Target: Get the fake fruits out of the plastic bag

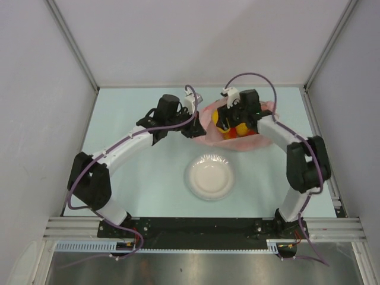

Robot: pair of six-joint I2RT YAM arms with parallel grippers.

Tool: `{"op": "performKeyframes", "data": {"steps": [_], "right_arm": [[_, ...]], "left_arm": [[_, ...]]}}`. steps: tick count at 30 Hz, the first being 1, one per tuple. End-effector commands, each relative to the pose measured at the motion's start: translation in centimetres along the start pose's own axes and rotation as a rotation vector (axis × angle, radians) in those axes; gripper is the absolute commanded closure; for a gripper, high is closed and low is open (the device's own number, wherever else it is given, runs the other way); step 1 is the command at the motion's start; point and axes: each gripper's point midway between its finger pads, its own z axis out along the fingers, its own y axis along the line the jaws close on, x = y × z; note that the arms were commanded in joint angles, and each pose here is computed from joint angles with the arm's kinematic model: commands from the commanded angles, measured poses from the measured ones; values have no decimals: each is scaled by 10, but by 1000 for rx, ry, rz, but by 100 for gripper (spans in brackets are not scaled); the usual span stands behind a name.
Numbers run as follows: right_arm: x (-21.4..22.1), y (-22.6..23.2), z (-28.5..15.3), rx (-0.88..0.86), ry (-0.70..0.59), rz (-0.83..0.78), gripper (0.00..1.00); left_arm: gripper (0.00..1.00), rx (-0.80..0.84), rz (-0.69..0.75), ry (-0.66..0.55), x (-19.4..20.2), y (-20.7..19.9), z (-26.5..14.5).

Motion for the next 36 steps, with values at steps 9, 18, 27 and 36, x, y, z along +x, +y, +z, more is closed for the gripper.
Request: {"op": "performKeyframes", "data": {"steps": [9,18,27,36], "right_arm": [[25,114,-134,-360,-58,-462,51],[90,158,-129,-433,-41,-767,50],[96,150,-76,-417,-30,-949,48],[111,148,-70,-441,19,-959,19]], "left_arm": [[100,30,31,-108,-61,-3,11],[100,29,-3,-121,-67,3,7],[100,13,16,-125,-62,2,-2],[100,-7,25,-127,-58,8,-7]]}}
